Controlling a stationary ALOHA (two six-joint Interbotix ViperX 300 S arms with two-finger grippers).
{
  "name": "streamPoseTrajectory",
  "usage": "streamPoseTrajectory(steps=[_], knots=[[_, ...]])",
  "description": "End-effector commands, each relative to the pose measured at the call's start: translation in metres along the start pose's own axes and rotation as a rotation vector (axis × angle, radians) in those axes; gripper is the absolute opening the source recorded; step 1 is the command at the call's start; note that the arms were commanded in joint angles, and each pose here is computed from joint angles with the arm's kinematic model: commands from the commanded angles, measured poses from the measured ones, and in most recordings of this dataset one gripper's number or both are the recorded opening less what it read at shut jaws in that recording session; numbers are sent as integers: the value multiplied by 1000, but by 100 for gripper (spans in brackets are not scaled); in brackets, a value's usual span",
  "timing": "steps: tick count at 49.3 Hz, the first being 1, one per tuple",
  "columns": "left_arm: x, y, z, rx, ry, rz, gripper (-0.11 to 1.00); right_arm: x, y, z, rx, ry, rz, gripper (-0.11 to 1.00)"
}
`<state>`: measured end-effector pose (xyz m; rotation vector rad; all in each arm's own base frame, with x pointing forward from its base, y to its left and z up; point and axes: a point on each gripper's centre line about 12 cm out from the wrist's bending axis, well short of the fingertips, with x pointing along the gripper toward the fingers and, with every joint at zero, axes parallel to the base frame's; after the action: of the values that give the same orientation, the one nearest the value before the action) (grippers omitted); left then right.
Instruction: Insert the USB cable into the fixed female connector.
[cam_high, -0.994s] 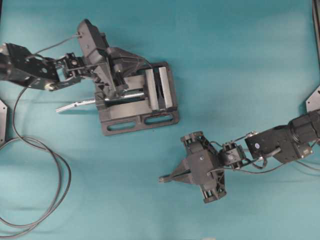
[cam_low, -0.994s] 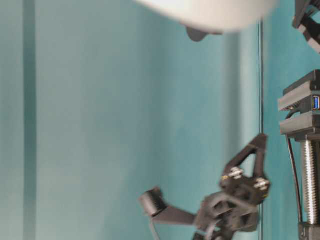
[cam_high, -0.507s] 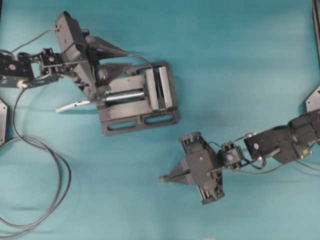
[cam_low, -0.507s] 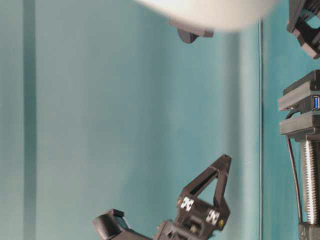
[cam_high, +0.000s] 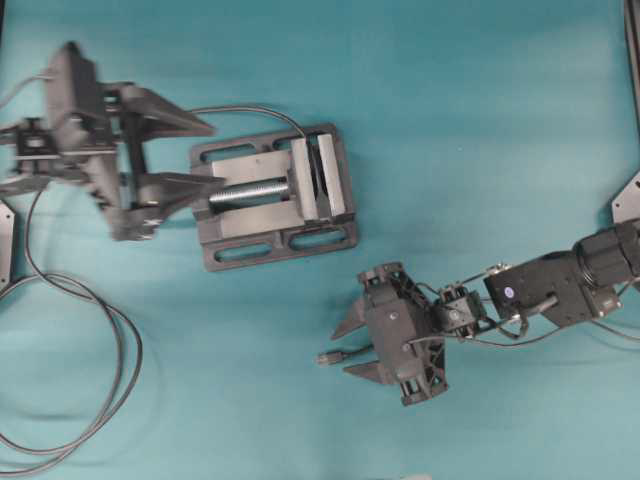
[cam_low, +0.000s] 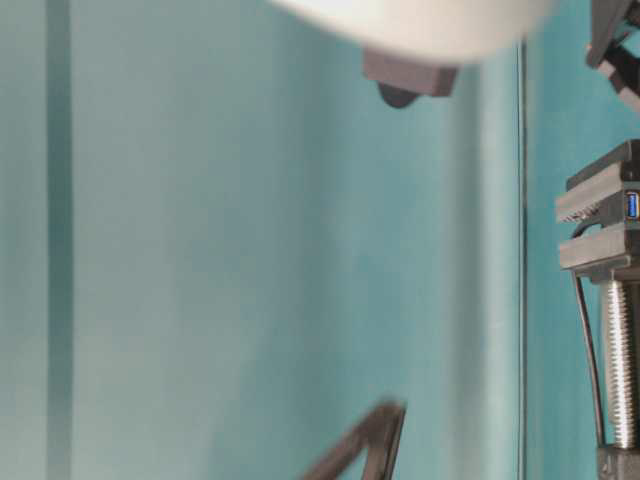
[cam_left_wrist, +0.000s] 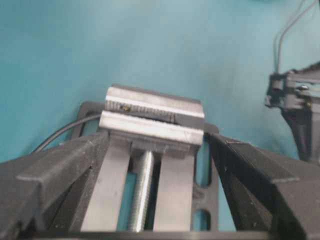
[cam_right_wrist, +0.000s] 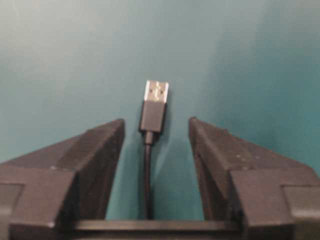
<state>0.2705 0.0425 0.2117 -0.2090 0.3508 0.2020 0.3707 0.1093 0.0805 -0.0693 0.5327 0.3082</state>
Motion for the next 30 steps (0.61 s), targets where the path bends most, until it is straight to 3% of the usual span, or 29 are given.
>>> streamPoseTrajectory(steps=[1,8,17,30], knots=[[-20,-1,5,-14,-55,-14,99,-3,-1,16,10,-45,-5,53],[-49,0,0,-17,-78,-26,99,-1,-1,13,27,-35,-4,53],[-82,1,-15,-17,-33,-38,99,4,-2,10,32,-28,-4,53],[-101,5,-41,-19,12,-40,99,8,0,2,32,-6,0,53]])
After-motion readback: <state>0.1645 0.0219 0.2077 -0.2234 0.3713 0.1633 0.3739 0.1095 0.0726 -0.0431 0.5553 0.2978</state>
